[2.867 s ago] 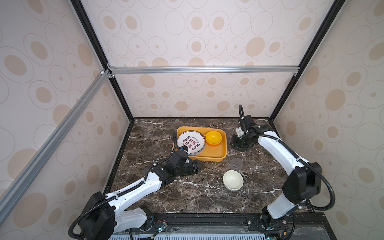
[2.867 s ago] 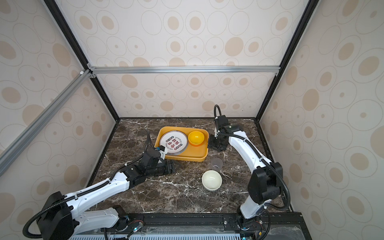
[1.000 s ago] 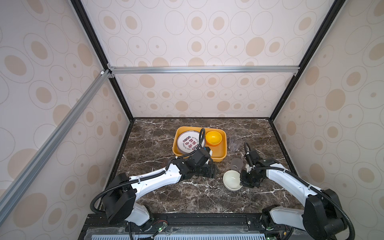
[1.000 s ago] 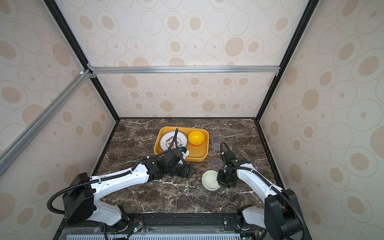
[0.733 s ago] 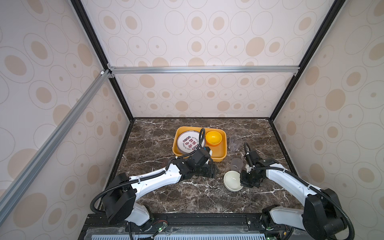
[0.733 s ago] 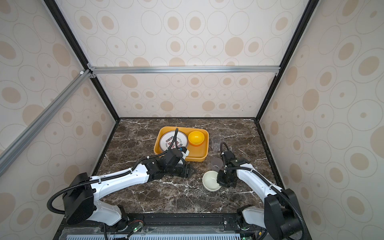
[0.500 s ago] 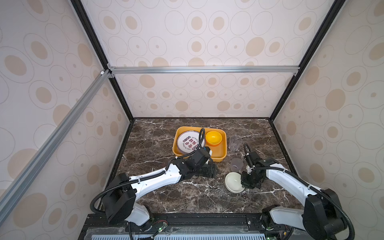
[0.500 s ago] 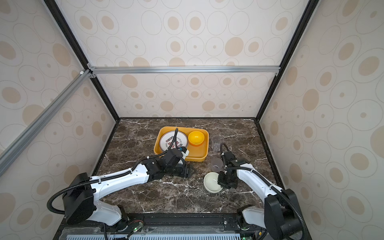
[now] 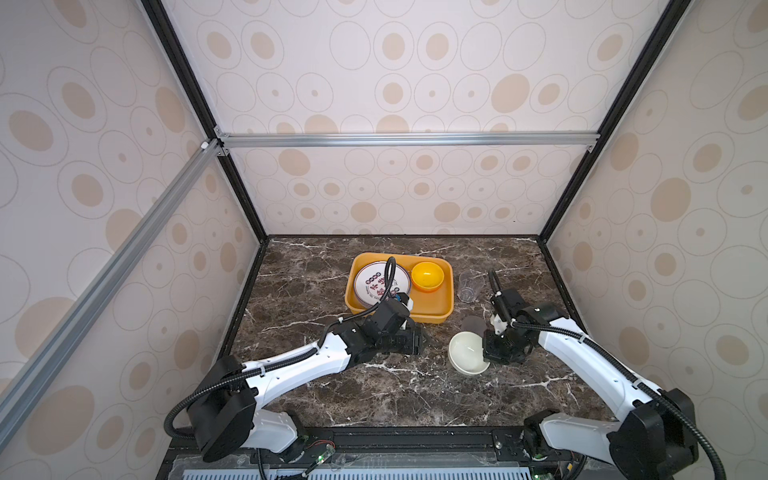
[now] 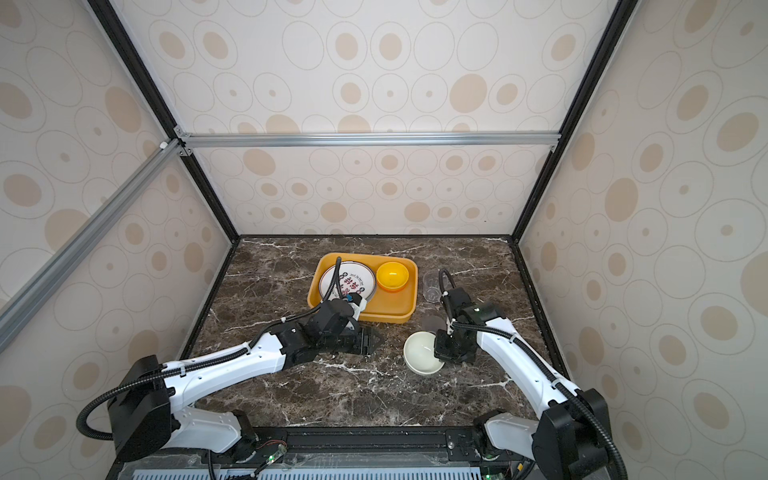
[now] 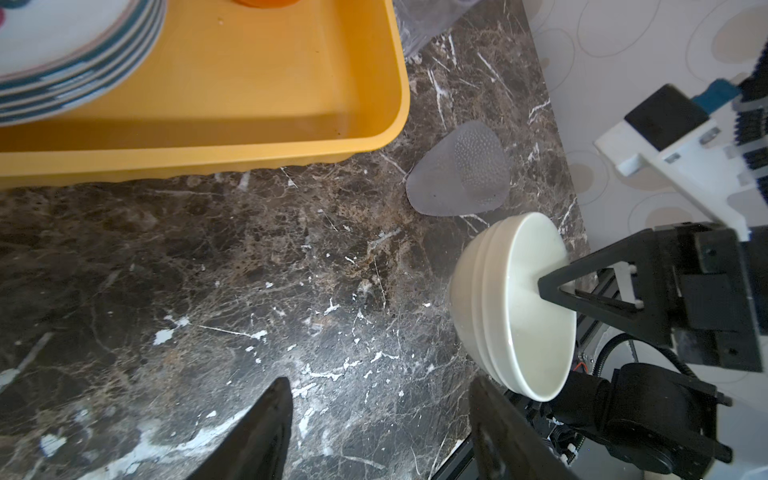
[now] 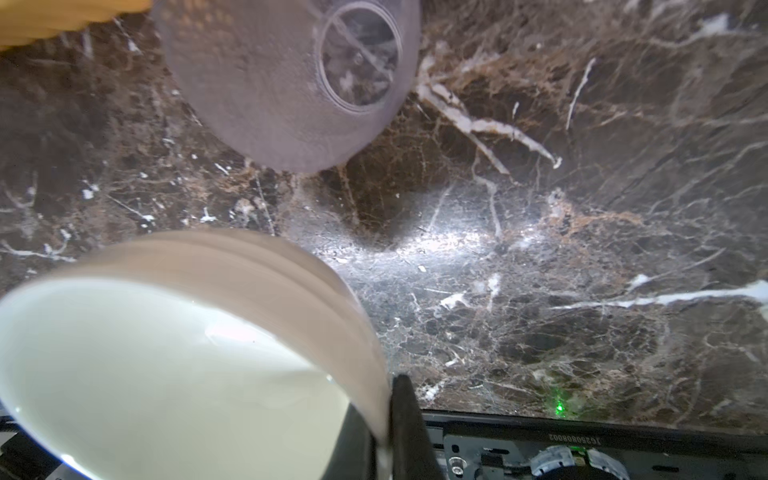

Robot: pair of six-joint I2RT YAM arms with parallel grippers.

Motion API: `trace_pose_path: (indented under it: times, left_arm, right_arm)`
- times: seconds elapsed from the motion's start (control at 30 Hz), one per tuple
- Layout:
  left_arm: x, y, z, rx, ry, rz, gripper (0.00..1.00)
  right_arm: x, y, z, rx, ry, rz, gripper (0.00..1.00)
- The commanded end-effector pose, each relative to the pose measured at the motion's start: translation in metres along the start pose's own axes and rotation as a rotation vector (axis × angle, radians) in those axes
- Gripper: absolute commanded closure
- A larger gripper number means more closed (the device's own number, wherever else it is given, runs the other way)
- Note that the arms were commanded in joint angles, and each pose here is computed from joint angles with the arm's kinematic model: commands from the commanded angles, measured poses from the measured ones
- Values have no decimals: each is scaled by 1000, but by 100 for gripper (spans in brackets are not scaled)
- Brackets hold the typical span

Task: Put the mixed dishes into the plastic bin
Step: 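Pinch the cream bowls' rim with the right gripper and lift them, then carry the cream bowls into the bin over the yellow bowl with the right gripper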

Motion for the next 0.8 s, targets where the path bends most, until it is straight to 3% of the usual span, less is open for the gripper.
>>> trace_pose_path:
  times: [0.0,0.77]
  left_arm:
    - [-9,4,-11,14,-71,-51,33]
    - [-20,41,-50,1,-212,-198,32]
  right_arm:
    - [-2,10,-18,-41,-4,-49,97]
    - [-102,73,-56,-37,-52,-161,97]
Point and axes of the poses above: each gripper's point midway between its finger pads, its own z axis out along the fingers, its own y axis along the line the jaws close on, x = y × z, the point moved 9 cm from there along -z, back along the fingers, and after that the axes turned 3 degrees about -z, right-handed, at the moved point
